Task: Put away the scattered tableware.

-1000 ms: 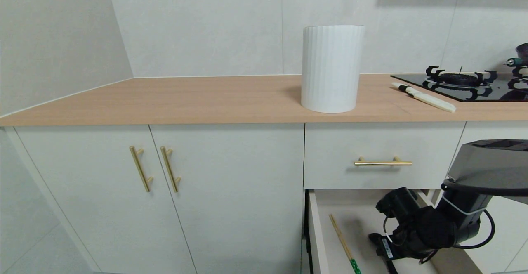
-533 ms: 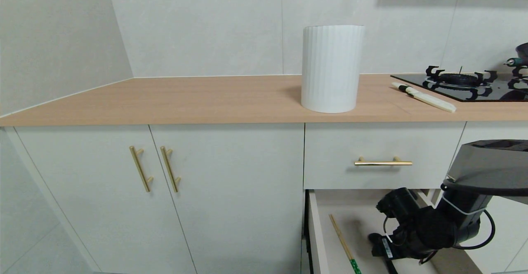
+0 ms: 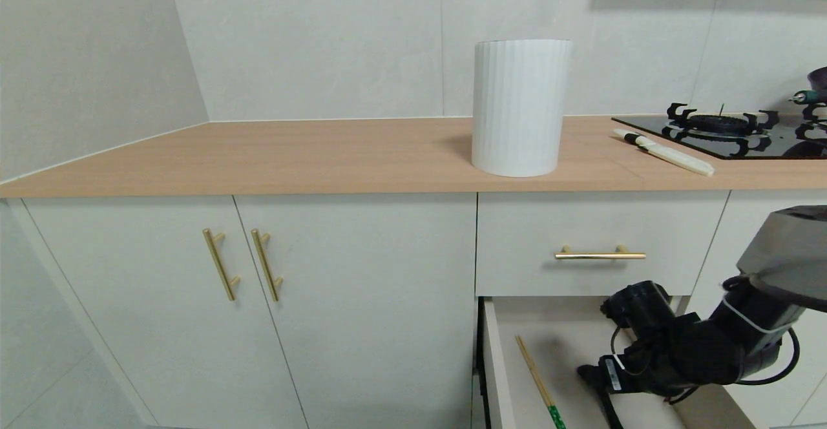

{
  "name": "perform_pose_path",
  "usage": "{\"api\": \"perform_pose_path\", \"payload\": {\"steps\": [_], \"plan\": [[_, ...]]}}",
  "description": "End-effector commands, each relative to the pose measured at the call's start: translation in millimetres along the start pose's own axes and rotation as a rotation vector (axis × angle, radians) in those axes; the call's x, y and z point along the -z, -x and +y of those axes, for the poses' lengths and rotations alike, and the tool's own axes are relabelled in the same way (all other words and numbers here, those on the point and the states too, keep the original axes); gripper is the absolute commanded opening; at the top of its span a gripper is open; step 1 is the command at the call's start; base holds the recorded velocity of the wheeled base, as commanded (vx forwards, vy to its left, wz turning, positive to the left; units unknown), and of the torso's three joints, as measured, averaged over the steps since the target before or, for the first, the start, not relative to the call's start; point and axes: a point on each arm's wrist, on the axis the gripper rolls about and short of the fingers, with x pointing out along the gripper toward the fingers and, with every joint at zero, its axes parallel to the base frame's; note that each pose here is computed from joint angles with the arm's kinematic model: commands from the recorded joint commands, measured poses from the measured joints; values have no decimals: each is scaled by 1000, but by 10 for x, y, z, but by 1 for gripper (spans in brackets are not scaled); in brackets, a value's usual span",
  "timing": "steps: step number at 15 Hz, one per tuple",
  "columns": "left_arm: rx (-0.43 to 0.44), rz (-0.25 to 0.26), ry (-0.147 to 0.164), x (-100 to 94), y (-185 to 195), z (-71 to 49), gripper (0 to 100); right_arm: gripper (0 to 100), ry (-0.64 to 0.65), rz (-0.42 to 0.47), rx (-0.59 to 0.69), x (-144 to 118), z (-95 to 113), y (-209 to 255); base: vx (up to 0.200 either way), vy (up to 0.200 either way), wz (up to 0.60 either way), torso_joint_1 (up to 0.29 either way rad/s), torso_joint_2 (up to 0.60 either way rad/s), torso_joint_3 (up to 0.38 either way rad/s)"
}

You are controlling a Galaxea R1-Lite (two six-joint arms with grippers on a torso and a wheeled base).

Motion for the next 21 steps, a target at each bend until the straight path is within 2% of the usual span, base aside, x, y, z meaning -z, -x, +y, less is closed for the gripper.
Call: {"api": "perform_pose_path", "payload": {"steps": [1, 3, 6, 12, 18, 19, 21], "plan": [[0, 0, 2, 0, 0, 0, 100, 100, -12, -90, -20, -83, -29, 322, 0, 0, 0, 0, 0, 0], [0, 1, 2, 1, 0, 0, 100, 100, -14, -137, -35, -122, -57, 657, 0, 0, 0, 0, 0, 0], [0, 0, 2, 0, 0, 0, 100, 100, 3, -193, -70, -130, -56, 1158, -200, 0, 0, 2, 2, 1], [0, 0, 2, 0, 0, 0, 100, 100, 99, -210, -135, 59, 84, 1665, -200, 0, 0, 0, 2, 3], [0, 0, 4, 0, 0, 0, 100, 100, 337, -58, -149, 392, 207, 1714, 0, 0, 0, 0, 0, 0], [0, 0, 4, 0, 0, 0, 100, 100, 337, -58, -149, 392, 207, 1714, 0, 0, 0, 0, 0, 0], [0, 0, 4, 0, 0, 0, 100, 100, 396, -3, -154, 485, 260, 1715, 0, 0, 0, 0, 0, 0]]}}
